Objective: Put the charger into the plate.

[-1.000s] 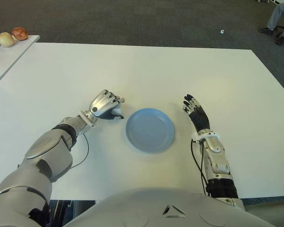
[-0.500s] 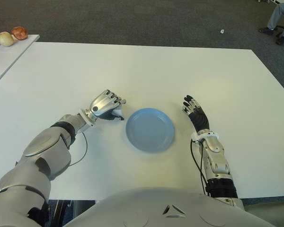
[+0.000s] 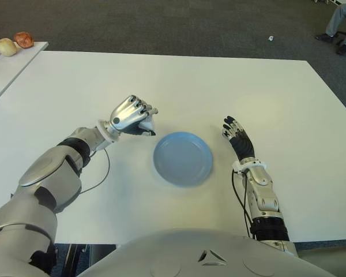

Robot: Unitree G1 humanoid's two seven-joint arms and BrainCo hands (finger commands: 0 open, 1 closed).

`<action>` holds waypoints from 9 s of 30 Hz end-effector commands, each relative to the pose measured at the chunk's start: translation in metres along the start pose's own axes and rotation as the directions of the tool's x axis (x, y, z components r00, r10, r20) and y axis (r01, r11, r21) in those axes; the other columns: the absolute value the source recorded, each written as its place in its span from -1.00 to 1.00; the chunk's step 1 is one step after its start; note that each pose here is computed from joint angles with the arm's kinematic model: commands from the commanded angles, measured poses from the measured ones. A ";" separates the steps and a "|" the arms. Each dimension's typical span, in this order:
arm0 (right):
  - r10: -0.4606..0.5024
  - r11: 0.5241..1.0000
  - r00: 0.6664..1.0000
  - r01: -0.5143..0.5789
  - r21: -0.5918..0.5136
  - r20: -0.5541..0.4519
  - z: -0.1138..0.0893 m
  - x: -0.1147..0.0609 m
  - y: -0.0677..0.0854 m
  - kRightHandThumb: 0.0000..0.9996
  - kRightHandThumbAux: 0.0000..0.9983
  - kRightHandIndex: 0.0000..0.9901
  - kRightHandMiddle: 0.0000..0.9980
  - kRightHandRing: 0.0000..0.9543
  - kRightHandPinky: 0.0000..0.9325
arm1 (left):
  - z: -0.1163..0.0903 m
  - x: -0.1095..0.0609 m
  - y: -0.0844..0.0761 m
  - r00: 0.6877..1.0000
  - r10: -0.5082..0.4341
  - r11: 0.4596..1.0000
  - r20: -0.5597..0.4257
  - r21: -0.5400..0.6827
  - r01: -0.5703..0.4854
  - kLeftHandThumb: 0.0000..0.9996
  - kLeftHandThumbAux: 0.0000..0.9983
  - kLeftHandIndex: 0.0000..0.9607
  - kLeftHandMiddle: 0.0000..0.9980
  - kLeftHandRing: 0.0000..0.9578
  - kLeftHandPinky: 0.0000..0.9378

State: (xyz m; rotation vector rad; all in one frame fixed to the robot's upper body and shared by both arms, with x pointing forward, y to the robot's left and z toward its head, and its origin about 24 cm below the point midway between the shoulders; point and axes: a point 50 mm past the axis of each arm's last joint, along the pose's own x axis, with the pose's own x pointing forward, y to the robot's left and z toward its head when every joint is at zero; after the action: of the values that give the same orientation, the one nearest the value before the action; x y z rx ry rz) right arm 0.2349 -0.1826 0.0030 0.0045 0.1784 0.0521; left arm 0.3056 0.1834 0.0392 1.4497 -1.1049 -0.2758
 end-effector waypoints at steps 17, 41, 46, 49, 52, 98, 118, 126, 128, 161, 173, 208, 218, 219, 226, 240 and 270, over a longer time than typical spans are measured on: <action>-0.006 1.000 1.000 0.006 0.021 -0.018 -0.004 0.004 0.003 -1.00 0.22 -1.00 -0.93 -0.95 -0.99 | -0.009 0.020 0.015 0.991 0.124 0.991 0.055 0.034 -0.126 0.50 0.40 -0.08 0.77 0.83 0.83; 0.011 1.000 1.000 -0.010 0.023 -0.018 -0.007 0.005 0.004 -1.00 0.21 -1.00 -0.94 -0.96 -1.00 | 0.006 0.032 0.015 0.997 0.071 0.982 0.032 -0.177 -0.065 0.50 0.40 -0.08 0.77 0.83 0.83; 0.006 1.000 1.000 -0.006 0.019 -0.018 -0.007 0.006 0.004 -1.00 0.20 -1.00 -0.94 -0.96 -1.00 | 0.015 0.035 0.014 0.998 0.042 0.971 0.048 -0.239 -0.029 0.50 0.40 -0.08 0.77 0.83 0.82; 0.002 1.000 1.000 -0.002 0.014 -0.019 -0.007 0.006 0.005 -1.00 0.20 -1.00 -0.94 -0.96 -1.00 | 0.021 0.037 0.013 0.997 0.038 0.964 0.060 -0.265 -0.021 0.50 0.40 -0.08 0.77 0.82 0.81; 0.001 1.000 1.000 -0.001 0.012 -0.020 -0.007 0.007 0.005 -1.00 0.20 -1.00 -0.93 -0.96 -1.00 | 0.025 0.038 0.013 0.997 0.034 0.958 0.071 -0.286 -0.012 0.50 0.40 -0.08 0.76 0.82 0.80; -0.002 1.000 0.999 0.003 0.026 -0.032 -0.007 0.009 0.010 -1.00 0.15 -1.00 -0.94 -0.97 -1.00 | 0.064 0.045 0.008 0.976 -0.034 0.907 0.213 -0.403 0.119 0.50 0.40 -0.08 0.74 0.80 0.83; -0.008 1.000 0.999 0.009 0.013 -0.039 -0.008 0.010 0.014 -1.00 0.16 -1.00 -0.91 -0.93 -1.00 | 0.072 0.039 0.015 0.935 -0.208 0.840 0.288 -0.437 0.322 -0.23 0.00 -0.43 -0.26 -0.33 -0.38; -0.003 1.000 0.999 0.003 0.012 -0.039 -0.008 0.010 0.014 -1.00 0.18 -1.00 -0.91 -0.93 -1.00 | 0.070 0.040 0.026 0.899 -0.306 0.810 0.314 -0.409 0.419 -0.57 -0.32 -0.83 -0.91 -0.93 -0.95; -0.001 1.000 0.999 0.001 0.012 -0.040 -0.009 0.010 0.015 -1.00 0.18 -1.00 -0.91 -0.93 -1.00 | 0.070 0.041 0.027 0.891 -0.324 0.802 0.318 -0.408 0.437 -0.59 -0.37 -0.90 -0.95 -0.97 -0.98; -0.007 1.000 0.999 0.007 0.000 -0.039 -0.009 0.011 0.016 -1.00 0.18 -1.00 -0.90 -0.92 -1.00 | 0.068 0.043 0.030 0.885 -0.354 0.780 0.303 -0.427 0.458 -0.69 -0.46 -0.98 -1.00 -1.00 -1.00; 0.000 1.000 0.999 0.000 -0.001 -0.041 -0.010 0.010 0.015 -1.00 0.17 -1.00 -0.89 -0.91 -1.00 | 0.056 0.047 0.028 0.925 -0.332 0.785 0.187 -0.488 0.381 -0.71 -0.38 -0.92 -1.00 -1.00 -0.97; -0.017 1.000 1.000 0.017 0.026 -0.013 -0.012 0.007 0.007 -1.00 0.18 -1.00 -0.96 -0.99 -1.00 | -0.009 0.025 -0.001 0.833 -0.399 0.438 -0.383 -0.878 -0.194 -0.65 0.06 -0.91 -0.90 -0.92 -0.90; -0.028 0.999 1.000 0.028 0.028 0.003 -0.012 0.006 0.006 -1.00 0.18 -1.00 -0.99 -1.00 -1.00 | -0.006 0.013 -0.012 0.788 -0.438 0.422 -0.431 -0.873 -0.243 -0.71 0.06 -0.97 -0.94 -0.94 -0.88; -0.029 0.999 1.000 0.029 0.029 0.005 -0.012 0.005 0.005 -1.00 0.18 -1.00 -0.99 -1.00 -1.00 | -0.006 0.011 -0.013 0.783 -0.442 0.420 -0.438 -0.872 -0.251 -0.72 0.06 -0.97 -0.95 -0.94 -0.88; -0.029 0.999 1.000 0.028 0.031 0.010 -0.011 0.003 0.003 -1.00 0.18 -1.00 -1.00 -1.00 -1.00 | -0.001 -0.004 -0.019 0.732 -0.471 0.398 -0.492 -0.859 -0.322 -0.76 0.11 -0.98 -0.95 -0.95 -0.93; -0.053 0.998 0.999 0.053 0.023 0.008 -0.011 -0.001 -0.004 -1.00 0.23 -1.00 -1.00 -1.00 -1.00 | 0.028 -0.038 -0.029 0.593 -0.508 0.349 -0.625 -0.779 -0.522 -0.79 0.40 -0.99 -0.93 -0.93 -0.92; -0.122 0.991 0.989 0.126 -0.049 0.079 -0.005 -0.003 -0.017 -1.00 0.23 -1.00 -1.00 -1.00 -1.00 | 0.088 -0.083 -0.035 0.460 -0.527 0.354 -0.715 -0.676 -0.646 -0.62 0.39 -1.00 -0.96 -0.93 -0.86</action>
State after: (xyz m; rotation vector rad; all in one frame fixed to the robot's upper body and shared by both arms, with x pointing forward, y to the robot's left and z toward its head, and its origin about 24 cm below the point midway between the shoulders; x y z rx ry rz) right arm 0.2320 -0.1978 0.0008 -0.0538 0.0940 -0.0604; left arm 0.2278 0.1836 -0.0302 0.2002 0.0008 -0.0007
